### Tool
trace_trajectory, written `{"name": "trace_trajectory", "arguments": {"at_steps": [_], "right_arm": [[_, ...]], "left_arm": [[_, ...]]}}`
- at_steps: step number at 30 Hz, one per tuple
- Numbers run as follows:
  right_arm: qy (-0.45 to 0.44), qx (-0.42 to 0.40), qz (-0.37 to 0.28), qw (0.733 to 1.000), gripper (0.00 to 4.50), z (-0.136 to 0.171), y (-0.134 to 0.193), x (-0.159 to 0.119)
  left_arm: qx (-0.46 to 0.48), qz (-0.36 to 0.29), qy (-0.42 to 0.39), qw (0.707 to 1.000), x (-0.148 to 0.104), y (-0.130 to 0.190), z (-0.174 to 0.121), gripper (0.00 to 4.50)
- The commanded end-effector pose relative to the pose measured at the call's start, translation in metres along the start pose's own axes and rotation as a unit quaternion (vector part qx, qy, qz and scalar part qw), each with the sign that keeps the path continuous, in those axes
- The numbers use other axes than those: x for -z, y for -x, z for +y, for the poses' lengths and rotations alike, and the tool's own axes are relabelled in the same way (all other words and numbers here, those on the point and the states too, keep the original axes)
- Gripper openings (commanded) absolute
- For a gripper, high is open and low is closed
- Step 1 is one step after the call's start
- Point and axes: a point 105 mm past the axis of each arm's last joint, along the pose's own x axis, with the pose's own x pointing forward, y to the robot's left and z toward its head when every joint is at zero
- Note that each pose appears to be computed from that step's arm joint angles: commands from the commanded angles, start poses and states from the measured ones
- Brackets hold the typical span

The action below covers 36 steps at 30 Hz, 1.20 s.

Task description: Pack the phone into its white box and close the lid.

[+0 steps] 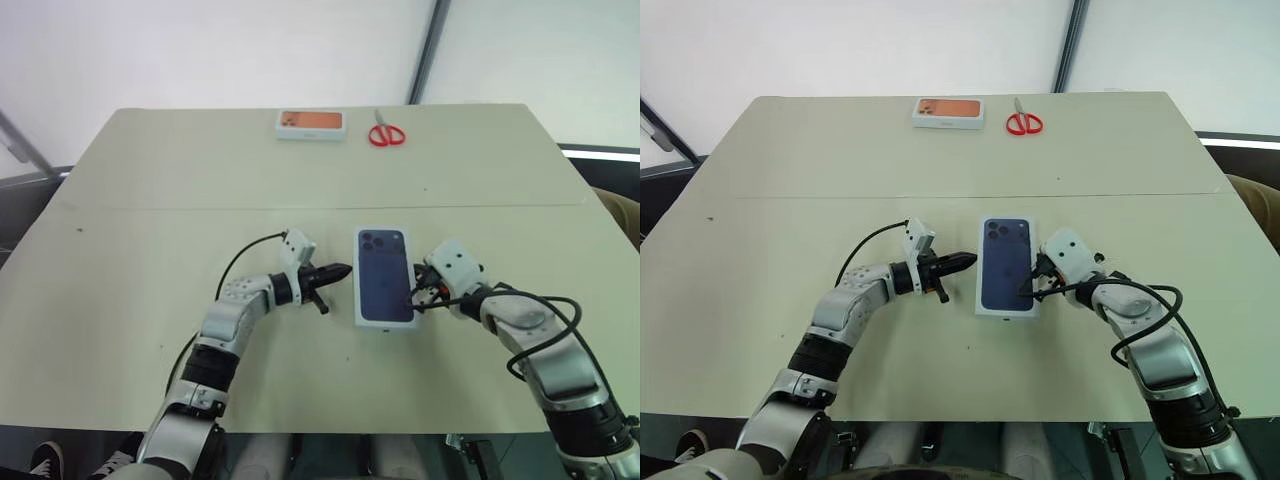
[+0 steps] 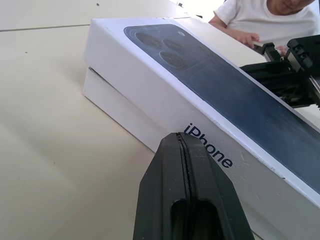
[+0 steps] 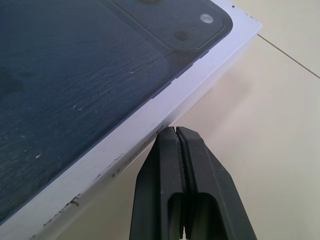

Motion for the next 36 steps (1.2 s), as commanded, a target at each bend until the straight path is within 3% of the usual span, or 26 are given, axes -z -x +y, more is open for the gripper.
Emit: {"name": "trace_trajectory", "arguments": {"at_steps": [1,8,25,36], "right_arm": [[0.014,-0.026,-0.020,0.999,0.05,0.010,-0.003,-0.012],[0.005,-0.029,-0.013,0.999,0.05,0.014,-0.006,-0.007],[0.001,-0.013,-0.009,1.000,0.05,0.001,-0.010,-0.017],[0.016,0.012,0.021,1.000,0.05,-0.011,-0.005,-0.002]], "left_arm": [[0.031,-0.017,-0.014,0.999,-0.010,-0.008,-0.014,0.00],[0.024,-0.010,-0.005,1.000,-0.002,-0.005,-0.014,0.00],[0.026,-0.037,-0.005,0.999,-0.023,-0.013,-0.016,0.00],[0.001,-0.021,0.006,1.000,-0.009,0.000,-0.008,0.00]]}}
